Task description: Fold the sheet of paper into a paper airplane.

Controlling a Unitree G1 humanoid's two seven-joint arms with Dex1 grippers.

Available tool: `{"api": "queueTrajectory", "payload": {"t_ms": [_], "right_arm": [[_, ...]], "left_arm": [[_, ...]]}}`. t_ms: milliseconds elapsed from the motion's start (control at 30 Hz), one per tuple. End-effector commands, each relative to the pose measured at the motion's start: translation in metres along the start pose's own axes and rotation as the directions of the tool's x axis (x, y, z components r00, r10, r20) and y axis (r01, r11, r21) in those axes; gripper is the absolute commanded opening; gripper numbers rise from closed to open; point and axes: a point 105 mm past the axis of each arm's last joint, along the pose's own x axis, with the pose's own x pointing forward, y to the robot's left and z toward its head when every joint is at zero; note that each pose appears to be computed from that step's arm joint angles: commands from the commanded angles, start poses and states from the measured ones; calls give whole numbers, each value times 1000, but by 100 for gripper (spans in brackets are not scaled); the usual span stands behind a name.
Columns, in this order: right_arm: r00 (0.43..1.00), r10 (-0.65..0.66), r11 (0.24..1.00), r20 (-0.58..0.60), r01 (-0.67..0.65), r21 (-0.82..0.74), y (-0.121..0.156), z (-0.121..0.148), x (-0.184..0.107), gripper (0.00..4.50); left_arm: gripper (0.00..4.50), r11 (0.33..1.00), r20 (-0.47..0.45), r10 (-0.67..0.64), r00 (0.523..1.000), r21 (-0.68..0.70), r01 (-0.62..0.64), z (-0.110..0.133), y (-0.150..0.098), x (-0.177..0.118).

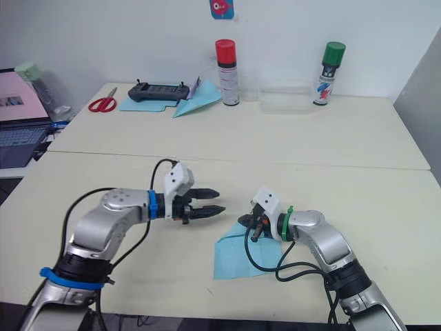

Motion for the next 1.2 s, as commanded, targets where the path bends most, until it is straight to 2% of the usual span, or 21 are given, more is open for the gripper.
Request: {"api": "queueTrajectory", "payload": {"t_ms": [33,167,200,367,533,633,767,833,933,1033,1100,1200], "right_arm": [[997,-24,999,-70,25,27,-5,-18,-2,0],[997,-32,999,-72,34,28,-6,-19,-3,0],[997,-34,999,-72,36,29,-5,-19,-4,0],[996,-42,999,-73,44,30,-6,-21,-5,0],[996,-52,998,-73,54,27,-7,-20,-5,0],[996,-54,998,-72,56,25,-7,-20,-5,0],[996,-52,998,-70,54,25,-7,-20,-4,0],[996,-51,998,-68,53,24,-8,-20,-3,0],[997,-49,998,-68,50,22,-8,-20,-3,0],[997,-40,999,-65,41,18,-7,-19,-2,0],[998,-31,999,-60,32,18,-6,-18,-1,0],[998,-29,999,-59,30,15,-6,-18,-2,0]], "left_arm": [[138,997,29,-60,998,42,59,4,-20,15],[11,994,-19,-65,998,86,67,-9,-27,23],[3,994,-35,-56,998,90,58,-14,-27,25],[3,990,-166,-51,985,121,72,-49,-30,20],[3,988,-219,-74,973,115,101,-69,-38,12],[3,990,-224,-70,972,107,96,-72,-39,7],[3,987,-242,-141,960,46,157,-73,-59,-8],[3,986,-259,-146,955,42,163,-75,-61,-15],[3,993,-216,-107,971,31,116,-59,-49,-19],[3,999,-102,-34,994,29,38,-30,-28,-14],[3,999,-31,-46,998,-21,45,-16,-27,-12],[3,995,12,-78,997,-62,79,-7,-31,-12]]}}
